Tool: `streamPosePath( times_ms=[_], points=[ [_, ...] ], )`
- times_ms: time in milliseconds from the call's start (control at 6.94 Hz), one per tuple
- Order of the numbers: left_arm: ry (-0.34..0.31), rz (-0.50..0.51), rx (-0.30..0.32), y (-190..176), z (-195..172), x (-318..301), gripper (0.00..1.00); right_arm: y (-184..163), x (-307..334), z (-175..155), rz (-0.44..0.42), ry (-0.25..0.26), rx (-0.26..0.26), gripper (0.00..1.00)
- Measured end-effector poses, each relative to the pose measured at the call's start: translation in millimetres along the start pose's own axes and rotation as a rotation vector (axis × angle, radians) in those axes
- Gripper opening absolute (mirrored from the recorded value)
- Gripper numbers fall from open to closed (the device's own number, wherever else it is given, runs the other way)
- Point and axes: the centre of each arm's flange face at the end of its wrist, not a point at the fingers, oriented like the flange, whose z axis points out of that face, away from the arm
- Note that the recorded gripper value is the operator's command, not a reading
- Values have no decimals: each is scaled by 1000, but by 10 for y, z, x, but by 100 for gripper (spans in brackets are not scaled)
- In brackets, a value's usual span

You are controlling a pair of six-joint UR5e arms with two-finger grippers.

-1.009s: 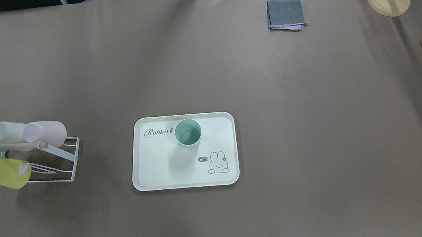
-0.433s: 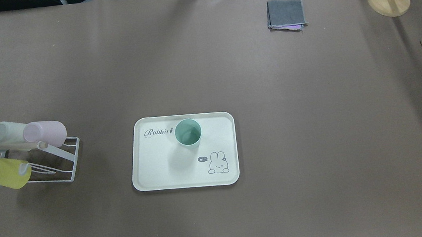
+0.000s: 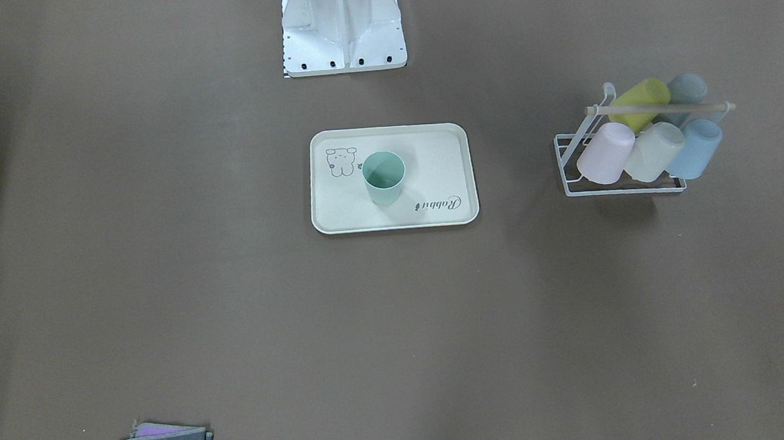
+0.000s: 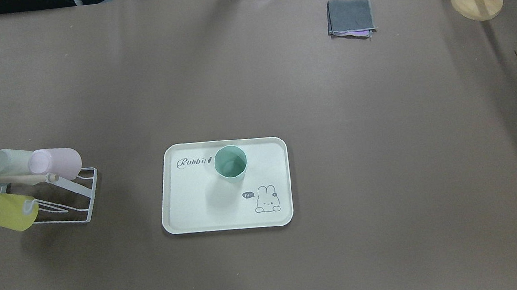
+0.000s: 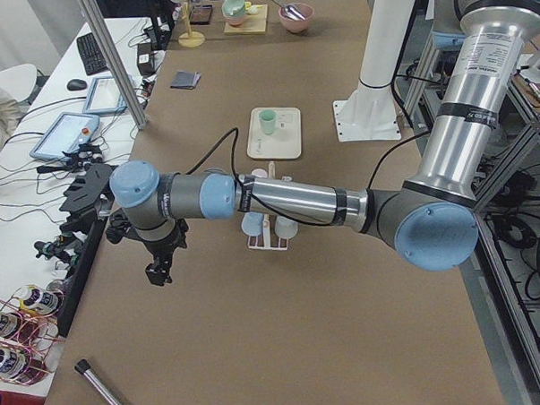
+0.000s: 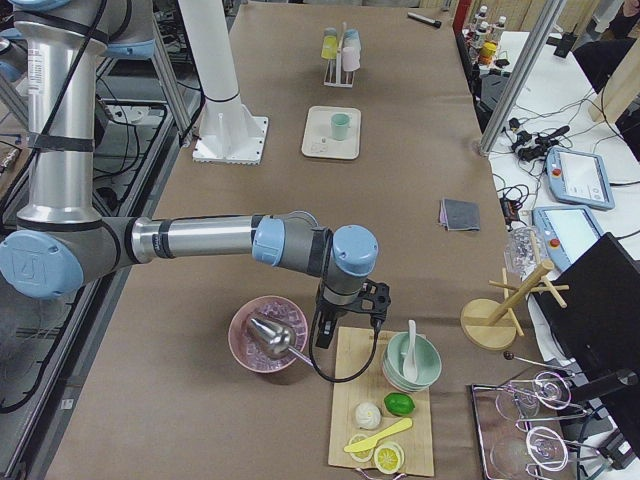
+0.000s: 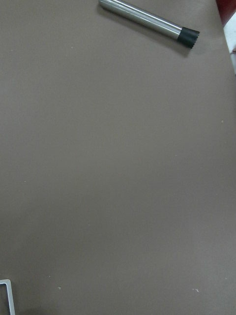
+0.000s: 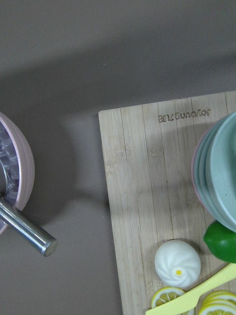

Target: Pick up and place green cup on tray

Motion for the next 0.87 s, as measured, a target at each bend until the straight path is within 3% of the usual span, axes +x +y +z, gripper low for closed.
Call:
streamPosePath(
  times_ms=[433,865],
  points=[
    [5,-7,2,586,112,7,97,-10,-5,0,-3,1,3,100],
    [10,-23,-18,833,231,-51,97,-13,-5,1,-5,1,4,100]
  ],
)
